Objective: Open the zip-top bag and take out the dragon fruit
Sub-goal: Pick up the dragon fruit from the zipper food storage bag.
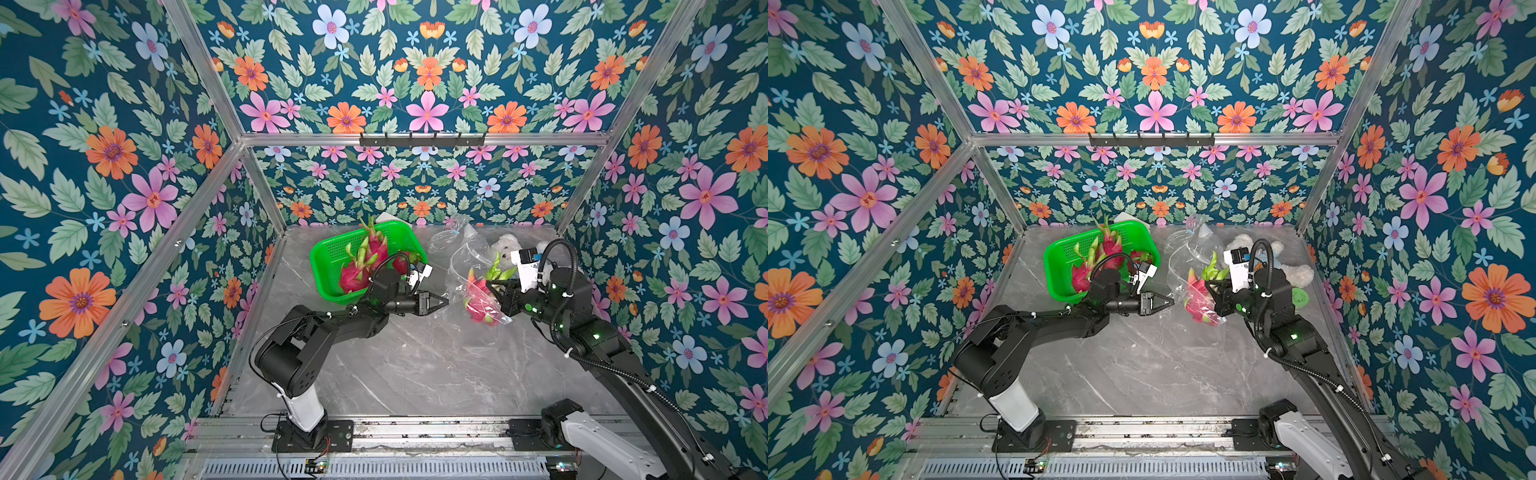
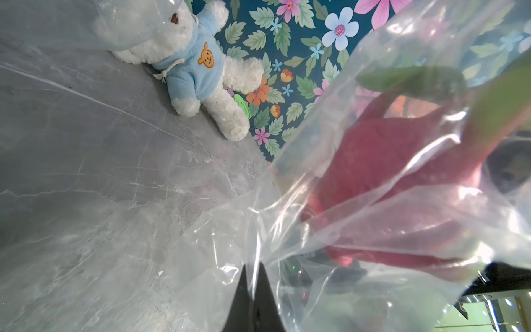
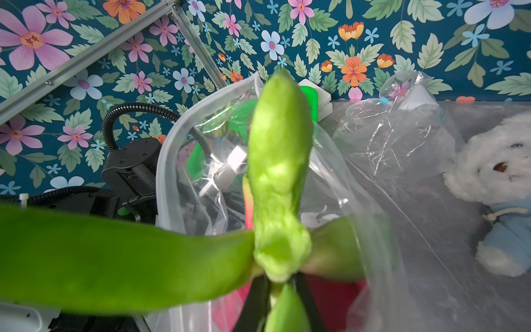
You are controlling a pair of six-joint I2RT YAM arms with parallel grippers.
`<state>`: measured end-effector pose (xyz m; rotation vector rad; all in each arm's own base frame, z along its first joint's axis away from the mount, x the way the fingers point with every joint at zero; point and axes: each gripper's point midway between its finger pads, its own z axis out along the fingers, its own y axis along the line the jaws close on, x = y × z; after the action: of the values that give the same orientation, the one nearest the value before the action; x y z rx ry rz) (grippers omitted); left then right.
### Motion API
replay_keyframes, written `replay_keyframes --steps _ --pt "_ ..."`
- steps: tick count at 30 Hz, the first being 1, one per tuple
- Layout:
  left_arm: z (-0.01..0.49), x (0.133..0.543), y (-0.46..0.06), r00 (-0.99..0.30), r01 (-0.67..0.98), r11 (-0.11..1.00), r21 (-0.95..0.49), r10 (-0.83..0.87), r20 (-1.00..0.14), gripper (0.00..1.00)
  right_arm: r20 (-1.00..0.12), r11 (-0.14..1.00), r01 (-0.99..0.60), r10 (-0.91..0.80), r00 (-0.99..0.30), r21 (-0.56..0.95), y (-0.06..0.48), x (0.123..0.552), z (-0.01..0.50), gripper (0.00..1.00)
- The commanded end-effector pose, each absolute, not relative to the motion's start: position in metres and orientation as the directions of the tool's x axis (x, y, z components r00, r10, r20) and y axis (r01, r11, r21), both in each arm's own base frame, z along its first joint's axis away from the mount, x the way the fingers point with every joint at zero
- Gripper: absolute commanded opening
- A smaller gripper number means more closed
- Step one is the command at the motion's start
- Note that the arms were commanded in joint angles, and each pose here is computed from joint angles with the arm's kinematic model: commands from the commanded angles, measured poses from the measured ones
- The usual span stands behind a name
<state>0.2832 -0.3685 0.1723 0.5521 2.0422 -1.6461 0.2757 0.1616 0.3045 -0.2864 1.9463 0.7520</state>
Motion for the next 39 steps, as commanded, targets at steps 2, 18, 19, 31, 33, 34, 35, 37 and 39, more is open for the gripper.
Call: replay_keyframes --steps 2,18,19,31,33,34,35,37,39 --pt "0.163 0.284 -0.366 -0.819 0.564 0.246 -0.789 0.043 -0.572 0.0 -0.904 0.766 -0.512 0.209 -0.374 0.388 0.162 0.289 0.336 0.03" --pt "0.153 0.285 -0.367 -0.816 0.569 0.295 -0.768 0.085 -0.572 0.0 -0.917 0.769 -0.511 0.251 -0.31 0.384 0.162 0.305 0.374 0.12" --pt "0.153 0.285 -0.367 -0.815 0.57 0.296 -0.767 0.086 -0.572 0.0 -0.921 0.777 -0.506 0.246 -0.302 0.373 0.16 0.303 0.374 0.12" --pt "0.151 0.287 -0.367 -0.808 0.581 0.323 -0.747 0.117 -0.578 0.0 -0.942 0.836 -0.445 0.231 -0.245 0.321 0.143 0.305 0.371 0.14" --pt "0.15 0.287 -0.367 -0.809 0.58 0.325 -0.747 0.119 -0.576 0.0 -0.939 0.822 -0.466 0.23 -0.255 0.328 0.148 0.307 0.37 0.16" --pt "0.149 0.287 -0.366 -0.809 0.579 0.326 -0.747 0.119 -0.575 0.0 -0.935 0.809 -0.481 0.232 -0.268 0.338 0.153 0.307 0.368 0.17" --pt "0.15 0.287 -0.367 -0.809 0.579 0.325 -0.748 0.118 -0.576 0.0 -0.929 0.794 -0.498 0.228 -0.29 0.35 0.158 0.309 0.364 0.17" --pt "0.153 0.288 -0.367 -0.807 0.582 0.322 -0.746 0.115 -0.579 0.0 -0.915 0.77 -0.511 0.234 -0.33 0.381 0.166 0.312 0.355 0.19" --pt "0.156 0.288 -0.368 -0.804 0.586 0.32 -0.745 0.112 -0.584 0.0 -0.905 0.759 -0.513 0.238 -0.353 0.4 0.17 0.315 0.347 0.21"
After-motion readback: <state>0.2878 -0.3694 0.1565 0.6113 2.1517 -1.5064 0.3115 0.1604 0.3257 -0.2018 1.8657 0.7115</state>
